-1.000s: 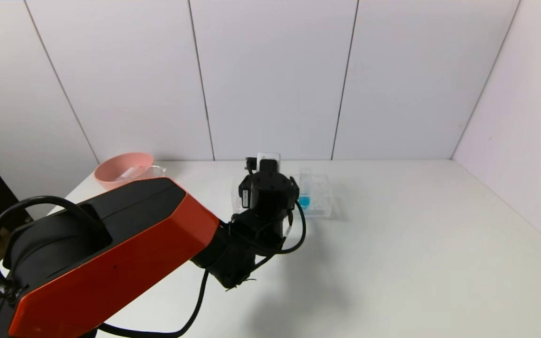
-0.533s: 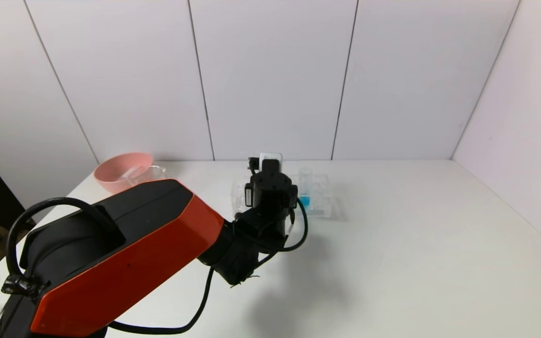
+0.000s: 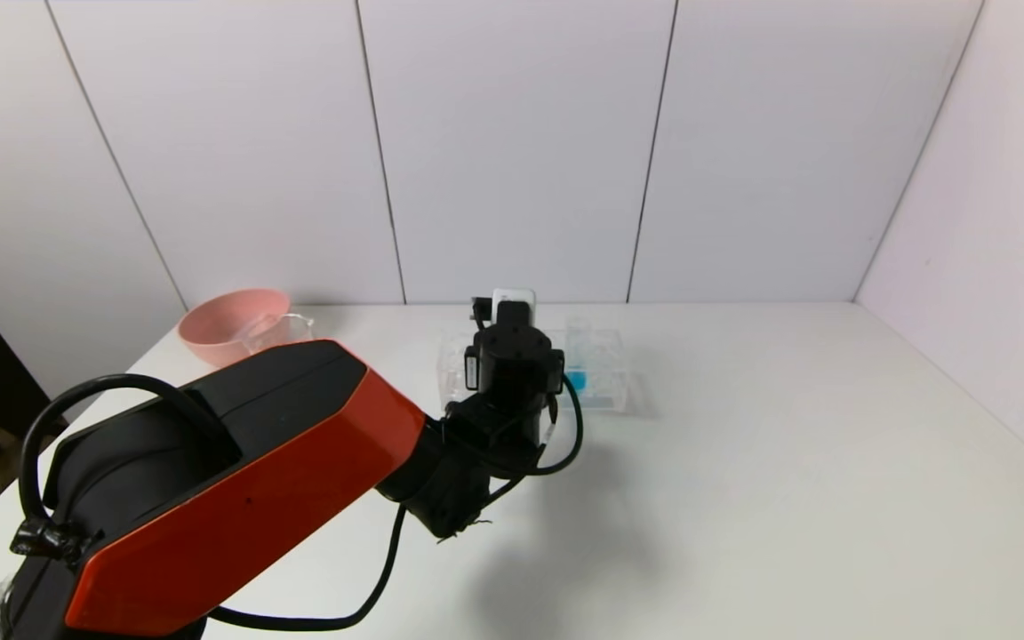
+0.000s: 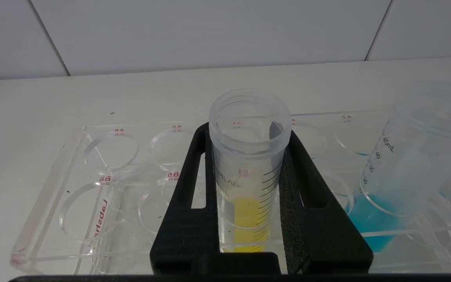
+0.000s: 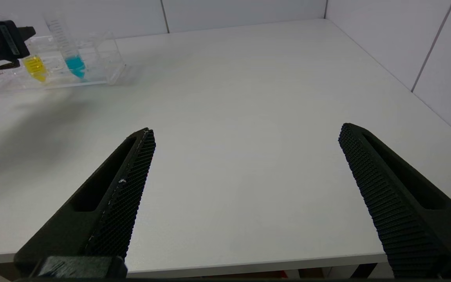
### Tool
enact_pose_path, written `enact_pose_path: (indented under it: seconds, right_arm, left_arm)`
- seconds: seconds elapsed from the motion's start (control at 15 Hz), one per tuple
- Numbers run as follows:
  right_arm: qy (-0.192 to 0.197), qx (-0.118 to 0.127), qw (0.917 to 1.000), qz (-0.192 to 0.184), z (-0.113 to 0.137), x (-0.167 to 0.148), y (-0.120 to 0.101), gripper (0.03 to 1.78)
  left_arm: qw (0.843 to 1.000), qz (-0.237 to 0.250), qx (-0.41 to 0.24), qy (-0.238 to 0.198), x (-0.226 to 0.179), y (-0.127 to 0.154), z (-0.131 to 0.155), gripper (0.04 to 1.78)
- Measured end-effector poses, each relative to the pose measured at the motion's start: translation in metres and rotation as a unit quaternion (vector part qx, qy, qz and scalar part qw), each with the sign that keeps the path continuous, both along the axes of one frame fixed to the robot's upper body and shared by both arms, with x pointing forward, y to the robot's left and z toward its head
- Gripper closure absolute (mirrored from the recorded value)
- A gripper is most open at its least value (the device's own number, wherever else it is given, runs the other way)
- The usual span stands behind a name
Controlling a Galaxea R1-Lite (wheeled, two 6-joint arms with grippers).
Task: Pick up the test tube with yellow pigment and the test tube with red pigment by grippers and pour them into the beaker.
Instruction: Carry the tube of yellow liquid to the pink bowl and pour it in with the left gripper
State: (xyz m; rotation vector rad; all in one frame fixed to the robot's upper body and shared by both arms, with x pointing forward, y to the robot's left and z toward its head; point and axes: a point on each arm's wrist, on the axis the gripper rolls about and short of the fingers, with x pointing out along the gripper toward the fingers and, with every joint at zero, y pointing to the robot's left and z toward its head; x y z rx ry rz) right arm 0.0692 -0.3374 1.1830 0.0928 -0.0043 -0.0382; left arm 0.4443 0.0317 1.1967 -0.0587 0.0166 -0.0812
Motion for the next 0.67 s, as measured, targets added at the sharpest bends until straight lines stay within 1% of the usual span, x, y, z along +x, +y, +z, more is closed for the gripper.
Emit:
enact_pose_path:
  seconds: [0.2, 0.47, 0.67]
  right_arm:
    - [0.000, 0.000, 1.0000, 0.000, 0.000, 0.000, 0.000, 0.10]
    - [0.000, 0.000, 1.0000, 0.000, 0.000, 0.000, 0.000, 0.10]
    - [0.000, 0.000, 1.0000, 0.000, 0.000, 0.000, 0.000, 0.10]
  left_arm:
    - [1.000, -0.007, 0.015, -0.016, -0.002, 0.000, 0.011, 1.37]
    - [0.998, -0.012, 0.030, -0.049, -0.005, 0.001, 0.046, 1.37]
    - [0.998, -0.016, 0.025, -0.058, -0.011, 0.002, 0.064, 1.37]
